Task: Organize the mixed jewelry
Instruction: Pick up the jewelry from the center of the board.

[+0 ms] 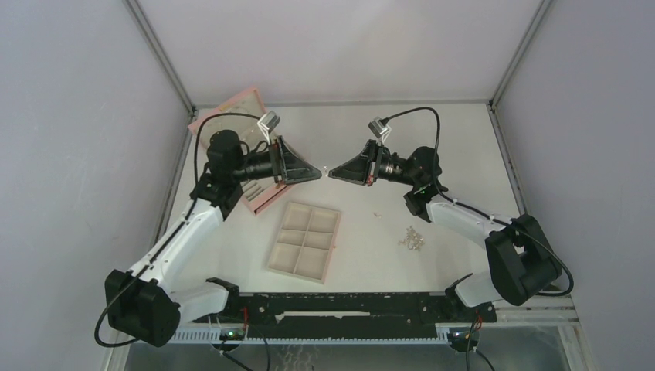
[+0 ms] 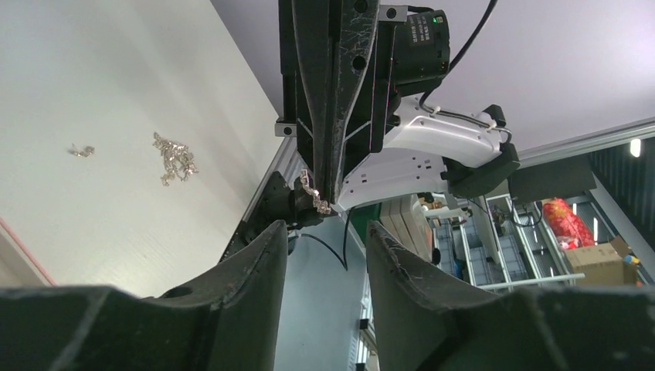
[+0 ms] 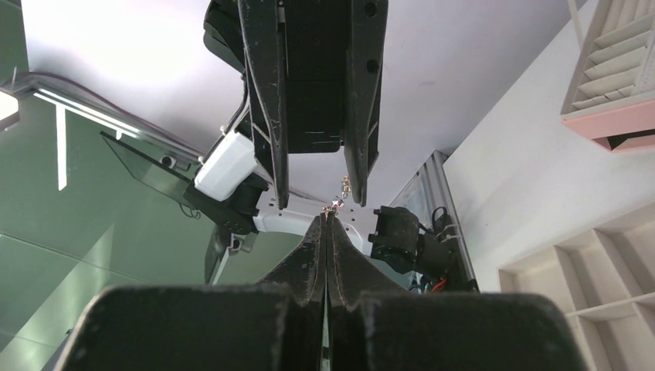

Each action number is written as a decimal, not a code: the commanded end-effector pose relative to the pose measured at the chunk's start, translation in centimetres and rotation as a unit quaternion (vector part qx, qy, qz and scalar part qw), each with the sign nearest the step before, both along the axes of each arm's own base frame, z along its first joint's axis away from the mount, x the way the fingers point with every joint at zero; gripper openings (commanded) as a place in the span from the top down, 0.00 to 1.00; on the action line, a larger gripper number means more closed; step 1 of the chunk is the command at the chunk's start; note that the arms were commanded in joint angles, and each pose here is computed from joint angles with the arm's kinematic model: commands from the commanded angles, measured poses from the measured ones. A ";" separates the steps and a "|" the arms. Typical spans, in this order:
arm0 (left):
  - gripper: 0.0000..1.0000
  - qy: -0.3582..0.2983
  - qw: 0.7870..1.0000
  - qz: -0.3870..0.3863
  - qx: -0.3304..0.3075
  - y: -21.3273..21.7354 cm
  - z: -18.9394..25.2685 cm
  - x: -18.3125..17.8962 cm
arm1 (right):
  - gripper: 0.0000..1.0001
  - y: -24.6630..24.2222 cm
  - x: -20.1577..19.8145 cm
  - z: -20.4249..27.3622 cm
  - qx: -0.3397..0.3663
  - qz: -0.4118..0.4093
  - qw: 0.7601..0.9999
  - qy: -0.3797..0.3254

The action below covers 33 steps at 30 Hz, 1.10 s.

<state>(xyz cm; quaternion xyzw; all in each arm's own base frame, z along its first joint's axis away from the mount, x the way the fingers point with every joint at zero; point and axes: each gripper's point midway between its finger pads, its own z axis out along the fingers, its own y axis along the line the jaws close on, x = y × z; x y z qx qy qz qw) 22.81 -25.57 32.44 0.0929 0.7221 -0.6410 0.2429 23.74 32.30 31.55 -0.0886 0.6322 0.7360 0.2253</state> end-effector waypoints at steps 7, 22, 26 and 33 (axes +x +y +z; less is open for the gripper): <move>0.59 -0.013 1.000 -0.015 -0.017 -1.0 2.3 -0.3 | 1.00 0.5 0.1 2.4 0.021 -0.002 0.999 -0.042; 0.79 -0.007 1.000 -0.016 -0.023 -1.2 2.5 -0.3 | 1.00 0.9 -0.2 2.3 0.018 0.004 0.999 -0.043; 0.85 -0.008 1.000 -0.015 -0.024 -1.1 2.6 -0.3 | 1.00 0.9 -0.2 2.2 0.016 0.003 0.999 -0.043; 0.91 -0.008 1.000 -0.013 -0.024 -1.1 2.6 -0.4 | 1.00 0.9 -0.2 2.1 0.014 0.005 0.999 -0.042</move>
